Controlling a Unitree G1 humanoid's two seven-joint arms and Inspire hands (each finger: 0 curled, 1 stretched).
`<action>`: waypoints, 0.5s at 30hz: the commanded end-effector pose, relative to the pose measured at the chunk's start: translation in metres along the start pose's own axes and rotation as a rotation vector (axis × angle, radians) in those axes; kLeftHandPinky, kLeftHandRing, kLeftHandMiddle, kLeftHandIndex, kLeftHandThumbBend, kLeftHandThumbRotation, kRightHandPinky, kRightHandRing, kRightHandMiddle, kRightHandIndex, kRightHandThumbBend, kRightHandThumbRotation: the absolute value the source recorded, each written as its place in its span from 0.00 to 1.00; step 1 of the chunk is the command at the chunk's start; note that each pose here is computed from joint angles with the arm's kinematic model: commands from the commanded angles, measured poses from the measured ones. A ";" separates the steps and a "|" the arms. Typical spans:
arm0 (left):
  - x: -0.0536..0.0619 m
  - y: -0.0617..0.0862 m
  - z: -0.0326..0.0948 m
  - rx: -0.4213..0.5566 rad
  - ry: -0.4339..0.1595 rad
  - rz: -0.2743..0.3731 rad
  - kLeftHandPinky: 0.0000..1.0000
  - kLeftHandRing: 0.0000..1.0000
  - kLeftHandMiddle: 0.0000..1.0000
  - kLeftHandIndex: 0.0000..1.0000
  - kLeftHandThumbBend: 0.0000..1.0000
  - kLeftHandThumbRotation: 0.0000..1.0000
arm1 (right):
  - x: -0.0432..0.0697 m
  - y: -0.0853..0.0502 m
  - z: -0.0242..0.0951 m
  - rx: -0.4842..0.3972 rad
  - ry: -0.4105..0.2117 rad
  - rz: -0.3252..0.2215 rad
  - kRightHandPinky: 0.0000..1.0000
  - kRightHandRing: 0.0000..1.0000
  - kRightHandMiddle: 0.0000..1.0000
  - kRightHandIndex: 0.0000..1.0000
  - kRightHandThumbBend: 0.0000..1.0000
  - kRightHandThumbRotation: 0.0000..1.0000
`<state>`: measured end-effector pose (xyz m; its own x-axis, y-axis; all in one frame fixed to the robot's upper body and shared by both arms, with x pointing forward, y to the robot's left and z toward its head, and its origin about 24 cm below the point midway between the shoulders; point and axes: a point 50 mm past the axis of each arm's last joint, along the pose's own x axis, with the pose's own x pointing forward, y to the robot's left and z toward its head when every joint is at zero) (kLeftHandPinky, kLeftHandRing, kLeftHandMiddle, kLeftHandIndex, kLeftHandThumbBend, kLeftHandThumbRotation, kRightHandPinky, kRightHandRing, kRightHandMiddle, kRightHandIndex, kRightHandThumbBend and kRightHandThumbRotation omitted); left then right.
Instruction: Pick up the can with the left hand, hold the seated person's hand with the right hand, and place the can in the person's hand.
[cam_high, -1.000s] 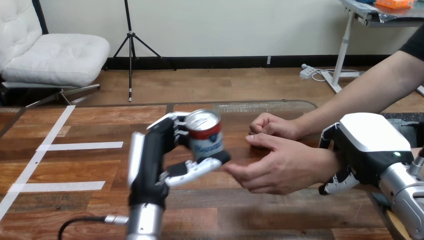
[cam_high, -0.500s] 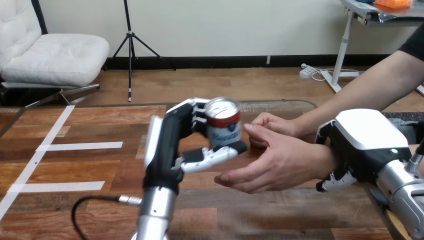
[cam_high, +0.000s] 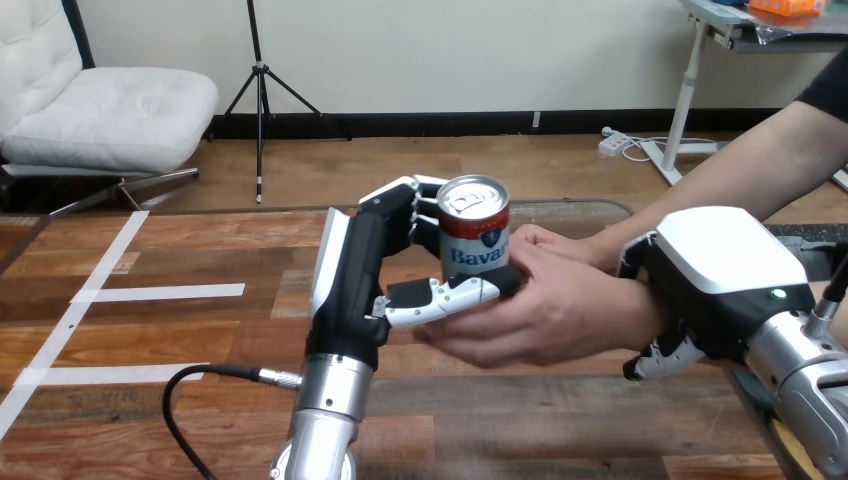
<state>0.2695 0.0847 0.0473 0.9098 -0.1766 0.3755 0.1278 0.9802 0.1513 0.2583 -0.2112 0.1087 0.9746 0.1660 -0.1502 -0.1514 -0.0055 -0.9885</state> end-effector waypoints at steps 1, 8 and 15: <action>0.017 -0.011 0.016 -0.061 -0.080 0.020 0.42 0.41 0.46 0.53 0.56 0.00 | 0.003 -0.027 0.007 -0.046 -0.043 -0.094 0.22 0.29 0.38 0.52 0.87 0.00; 0.015 -0.010 0.014 -0.053 -0.070 0.024 0.43 0.41 0.45 0.54 0.57 0.00 | 0.004 -0.029 0.011 -0.057 -0.062 -0.099 0.21 0.29 0.37 0.51 0.88 0.00; 0.014 -0.007 0.014 -0.036 -0.071 0.027 0.43 0.41 0.45 0.54 0.57 0.00 | 0.006 -0.029 0.015 -0.055 -0.085 -0.094 0.25 0.33 0.41 0.51 0.87 0.00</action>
<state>0.2696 0.0845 0.0476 0.9108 -0.1655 0.3781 0.1185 0.9824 0.1445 0.2577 -0.2041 0.1155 0.9691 0.2089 -0.1313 -0.1286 -0.0265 -0.9913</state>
